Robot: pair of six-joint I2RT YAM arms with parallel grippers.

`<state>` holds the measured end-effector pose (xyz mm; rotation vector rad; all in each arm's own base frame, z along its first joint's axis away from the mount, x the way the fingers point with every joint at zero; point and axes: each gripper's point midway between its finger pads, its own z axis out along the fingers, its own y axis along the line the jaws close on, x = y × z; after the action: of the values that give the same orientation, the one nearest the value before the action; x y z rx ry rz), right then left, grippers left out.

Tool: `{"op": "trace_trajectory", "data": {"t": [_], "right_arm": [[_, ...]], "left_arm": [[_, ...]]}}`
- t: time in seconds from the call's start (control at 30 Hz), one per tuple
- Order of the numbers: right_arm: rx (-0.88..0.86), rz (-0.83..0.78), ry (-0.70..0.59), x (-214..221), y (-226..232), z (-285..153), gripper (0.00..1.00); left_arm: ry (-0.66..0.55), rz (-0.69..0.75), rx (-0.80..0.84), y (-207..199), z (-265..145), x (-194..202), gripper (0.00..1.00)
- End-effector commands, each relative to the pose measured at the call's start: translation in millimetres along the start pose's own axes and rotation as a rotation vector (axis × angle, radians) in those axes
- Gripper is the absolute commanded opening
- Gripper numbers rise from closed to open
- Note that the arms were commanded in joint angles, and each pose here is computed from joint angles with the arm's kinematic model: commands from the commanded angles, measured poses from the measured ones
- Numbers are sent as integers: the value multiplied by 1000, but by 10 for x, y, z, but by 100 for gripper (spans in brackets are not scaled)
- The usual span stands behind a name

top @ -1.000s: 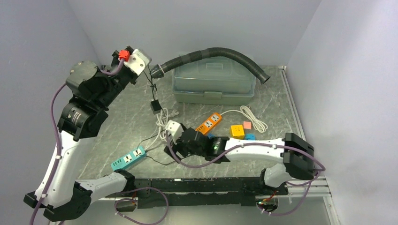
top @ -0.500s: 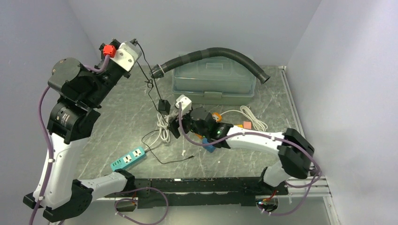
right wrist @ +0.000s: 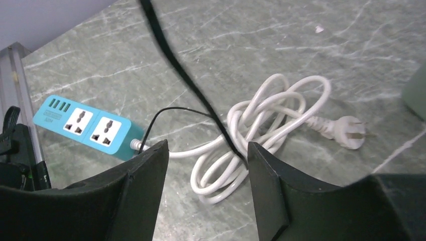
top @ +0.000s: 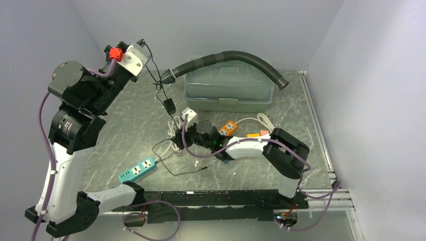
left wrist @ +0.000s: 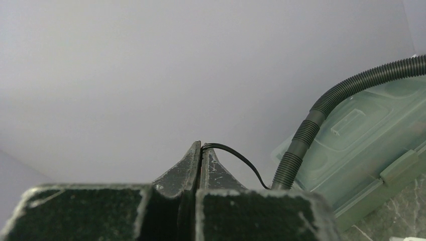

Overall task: Insert the plug
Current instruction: Place the plug at the center of the board.

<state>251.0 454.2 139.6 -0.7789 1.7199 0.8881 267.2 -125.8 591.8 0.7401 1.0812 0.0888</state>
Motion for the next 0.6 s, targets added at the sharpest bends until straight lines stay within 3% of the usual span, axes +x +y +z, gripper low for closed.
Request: {"op": "trace_trajectory", "data": {"t": [0.0, 0.07, 0.1, 0.13, 0.3, 0.57], "right_arm": [[-52, -11, -106, -241, 226, 126, 54], [6, -17, -91, -216, 124, 163, 28], [34, -25, -89, -216, 73, 156, 9], [67, -31, -95, -239, 21, 123, 0], [211, -116, -143, -566, -225, -260, 0], [232, -261, -315, -1898, -150, -844, 0]], "left_arm": [[-86, 43, -87, 267, -112, -297, 0], [-87, 47, -88, 271, -123, -300, 0], [-86, 48, -89, 272, -128, -297, 0], [-82, 50, -91, 274, -135, -288, 0], [-44, 86, -78, 195, -156, -129, 0], [71, 141, -46, -58, -137, 386, 0]]}}
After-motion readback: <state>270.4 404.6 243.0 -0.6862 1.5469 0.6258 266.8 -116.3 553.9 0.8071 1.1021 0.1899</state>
